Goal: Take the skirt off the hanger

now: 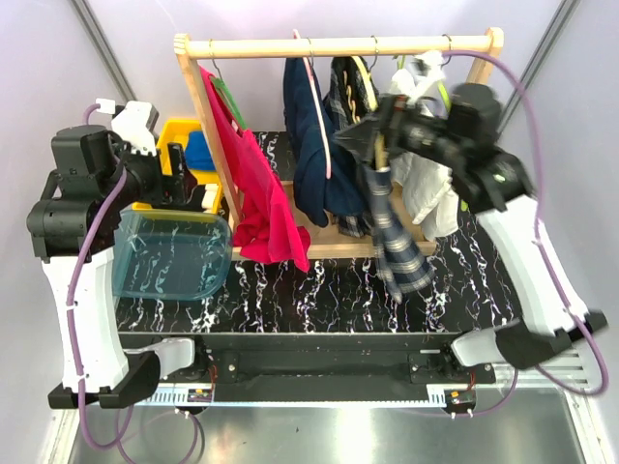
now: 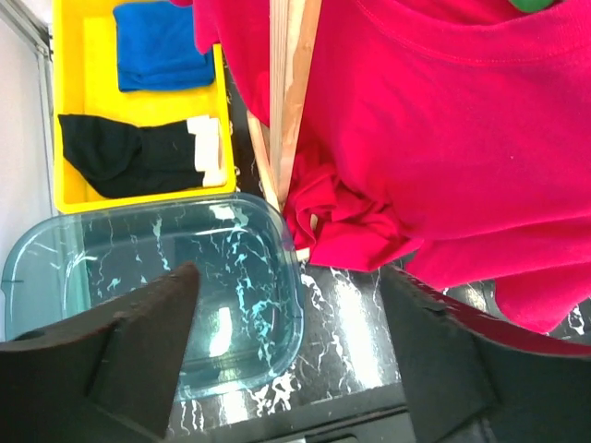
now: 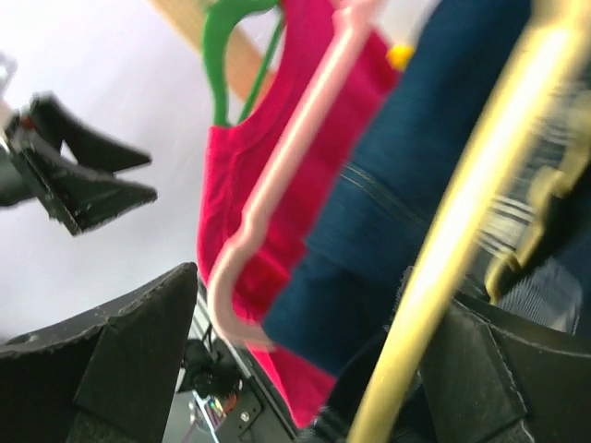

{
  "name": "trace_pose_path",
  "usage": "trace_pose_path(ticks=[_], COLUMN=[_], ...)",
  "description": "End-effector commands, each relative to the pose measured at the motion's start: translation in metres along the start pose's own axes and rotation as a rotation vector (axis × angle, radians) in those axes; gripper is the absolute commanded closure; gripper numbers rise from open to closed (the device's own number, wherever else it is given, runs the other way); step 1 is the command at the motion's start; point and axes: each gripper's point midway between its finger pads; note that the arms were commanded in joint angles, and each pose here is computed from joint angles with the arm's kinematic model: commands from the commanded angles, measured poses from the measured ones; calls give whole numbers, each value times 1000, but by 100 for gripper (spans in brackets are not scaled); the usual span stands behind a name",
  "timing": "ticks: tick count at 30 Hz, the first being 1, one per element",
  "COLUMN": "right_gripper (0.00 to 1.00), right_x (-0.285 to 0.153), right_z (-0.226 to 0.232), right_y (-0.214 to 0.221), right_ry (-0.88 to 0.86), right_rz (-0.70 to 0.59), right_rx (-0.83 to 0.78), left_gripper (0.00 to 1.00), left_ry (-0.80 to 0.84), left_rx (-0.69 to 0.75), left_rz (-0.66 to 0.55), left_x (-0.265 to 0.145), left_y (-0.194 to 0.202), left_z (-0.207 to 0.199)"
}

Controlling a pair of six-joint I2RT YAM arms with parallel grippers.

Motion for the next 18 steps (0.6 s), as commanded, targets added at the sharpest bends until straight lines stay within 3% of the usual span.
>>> trace_pose_path(ticks=[1,9,14,18], right_gripper=[0,0,0,0], right_x=[18,-16,-78,-111], right_z=[39,41,38,50], right_y=[-12,-32,-46,-52], right_ry=[-95,-2,128,126], right_rz=[-38,-162,-289,-351], right_rx=[-140,-251,-297,-289], left_gripper=[15,18,17,17], left_ry=[-18,-145,25,180], left_rx=[20,26,-15,-14], left_rz=[-97,-330,-332,-319], left_x=[11,63,112,131], left_y=[-23,-114,-136,-141], left_z=[7,51,36,-4])
Point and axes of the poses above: each gripper's point midway between its finger pads, its own x axis out along the fingers, its own z axis along the line the jaws close on, y = z × x, and after that the axes turned 8 degrees about x, right-handed
